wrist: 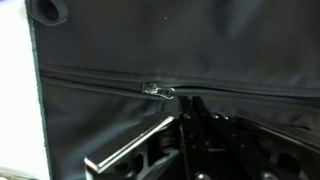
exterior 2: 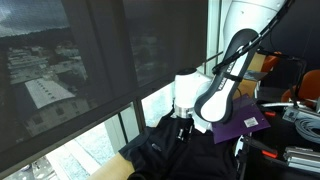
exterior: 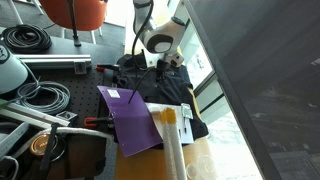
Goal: Pull the zipper of the black vest upwards
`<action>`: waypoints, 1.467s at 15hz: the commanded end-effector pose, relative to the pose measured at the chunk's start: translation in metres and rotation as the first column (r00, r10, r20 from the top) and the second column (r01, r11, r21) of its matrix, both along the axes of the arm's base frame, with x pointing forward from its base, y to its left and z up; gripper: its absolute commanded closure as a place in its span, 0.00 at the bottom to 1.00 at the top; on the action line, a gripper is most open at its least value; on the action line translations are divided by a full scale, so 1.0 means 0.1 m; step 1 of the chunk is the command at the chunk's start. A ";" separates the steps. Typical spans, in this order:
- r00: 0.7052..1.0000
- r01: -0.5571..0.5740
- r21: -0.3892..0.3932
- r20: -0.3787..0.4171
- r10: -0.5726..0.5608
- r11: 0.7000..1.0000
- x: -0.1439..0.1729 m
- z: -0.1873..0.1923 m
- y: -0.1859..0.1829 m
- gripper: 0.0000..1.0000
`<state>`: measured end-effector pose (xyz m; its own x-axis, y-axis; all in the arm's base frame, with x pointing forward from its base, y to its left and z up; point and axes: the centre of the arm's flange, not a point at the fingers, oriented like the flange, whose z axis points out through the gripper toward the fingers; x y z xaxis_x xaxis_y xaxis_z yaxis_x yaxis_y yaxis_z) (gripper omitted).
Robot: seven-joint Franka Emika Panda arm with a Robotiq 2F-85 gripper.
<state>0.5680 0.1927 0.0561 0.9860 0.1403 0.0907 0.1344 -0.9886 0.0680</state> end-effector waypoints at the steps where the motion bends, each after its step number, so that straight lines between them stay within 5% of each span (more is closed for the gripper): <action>1: 0.998 -0.058 0.005 -0.007 0.058 0.998 0.09 -0.04 0.45 0.98; 22: 0.951 -0.308 -0.003 -0.026 0.308 0.951 0.09 -0.15 2.34 0.98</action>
